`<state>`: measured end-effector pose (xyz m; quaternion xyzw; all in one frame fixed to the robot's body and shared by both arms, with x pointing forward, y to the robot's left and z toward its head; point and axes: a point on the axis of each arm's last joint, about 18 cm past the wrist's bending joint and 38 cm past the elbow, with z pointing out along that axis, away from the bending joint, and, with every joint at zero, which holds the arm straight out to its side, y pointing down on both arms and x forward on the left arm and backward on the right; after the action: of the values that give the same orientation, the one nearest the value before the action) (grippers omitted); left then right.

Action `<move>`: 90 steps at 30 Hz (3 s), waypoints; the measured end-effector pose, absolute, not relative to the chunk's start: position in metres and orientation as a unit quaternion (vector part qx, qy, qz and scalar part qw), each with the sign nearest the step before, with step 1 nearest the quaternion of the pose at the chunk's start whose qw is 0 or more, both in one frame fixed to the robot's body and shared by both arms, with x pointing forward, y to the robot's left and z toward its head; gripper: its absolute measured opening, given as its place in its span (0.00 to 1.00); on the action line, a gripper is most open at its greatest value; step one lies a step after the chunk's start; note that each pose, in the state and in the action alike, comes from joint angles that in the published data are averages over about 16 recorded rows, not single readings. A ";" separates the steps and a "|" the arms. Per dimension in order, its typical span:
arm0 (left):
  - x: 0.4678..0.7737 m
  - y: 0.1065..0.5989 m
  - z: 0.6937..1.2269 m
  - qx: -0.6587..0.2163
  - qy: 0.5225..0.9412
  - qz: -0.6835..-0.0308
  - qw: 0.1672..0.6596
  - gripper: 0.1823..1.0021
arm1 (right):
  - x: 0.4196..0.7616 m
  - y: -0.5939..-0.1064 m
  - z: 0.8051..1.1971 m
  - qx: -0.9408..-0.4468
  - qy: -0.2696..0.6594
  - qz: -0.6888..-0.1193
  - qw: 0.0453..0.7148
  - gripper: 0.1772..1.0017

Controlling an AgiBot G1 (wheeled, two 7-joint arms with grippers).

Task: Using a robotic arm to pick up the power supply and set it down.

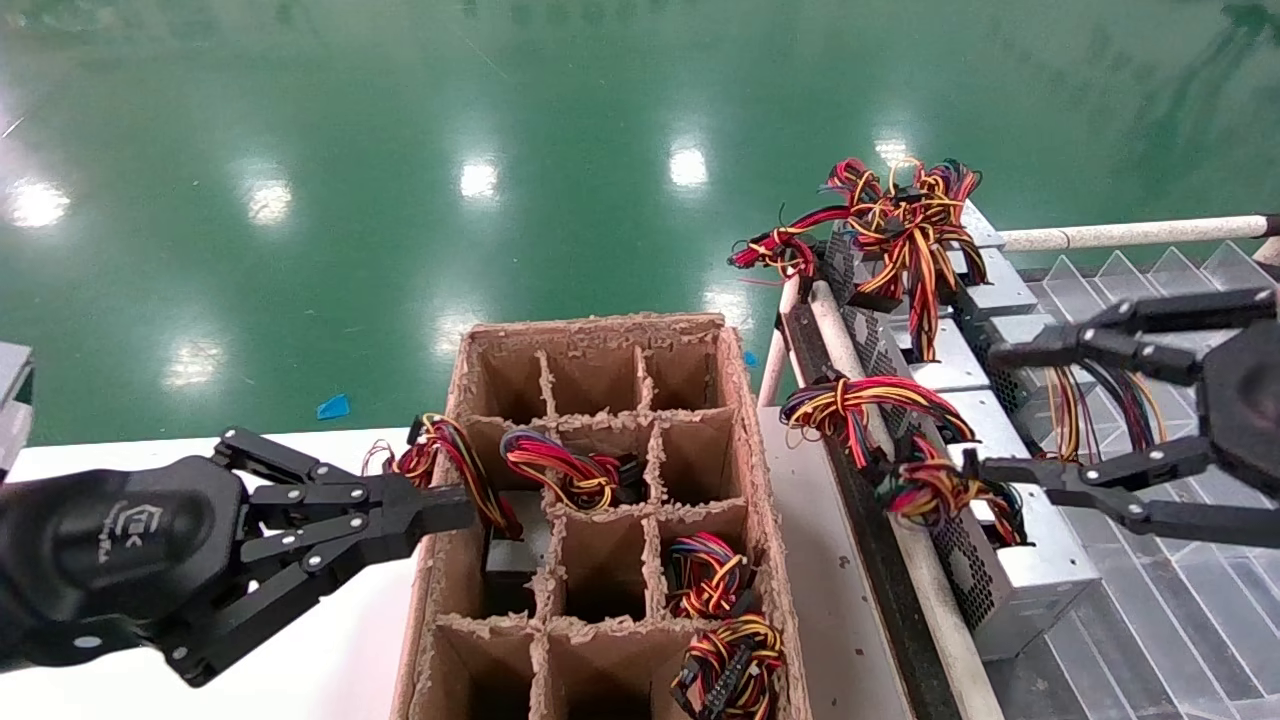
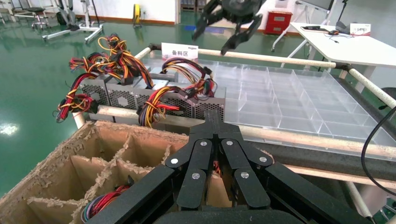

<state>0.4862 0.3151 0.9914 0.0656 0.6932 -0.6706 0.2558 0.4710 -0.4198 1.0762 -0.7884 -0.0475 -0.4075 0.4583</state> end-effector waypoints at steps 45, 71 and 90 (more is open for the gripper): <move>0.486 0.315 0.991 0.066 0.693 -0.671 0.256 0.13 | 0.471 -0.328 1.048 -0.735 -0.137 -0.302 0.592 1.00; 0.486 0.315 0.991 0.066 0.693 -0.671 0.256 0.79 | 0.475 -0.303 0.996 -0.707 -0.106 -0.247 0.654 1.00; 0.486 0.315 0.991 0.065 0.693 -0.671 0.256 0.99 | 0.475 -0.302 0.990 -0.704 -0.100 -0.244 0.660 1.00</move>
<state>0.4862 0.3152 0.9913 0.0653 0.6931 -0.6707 0.2559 0.4754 -0.3020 0.9902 -0.7037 -0.0999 -0.2437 0.6599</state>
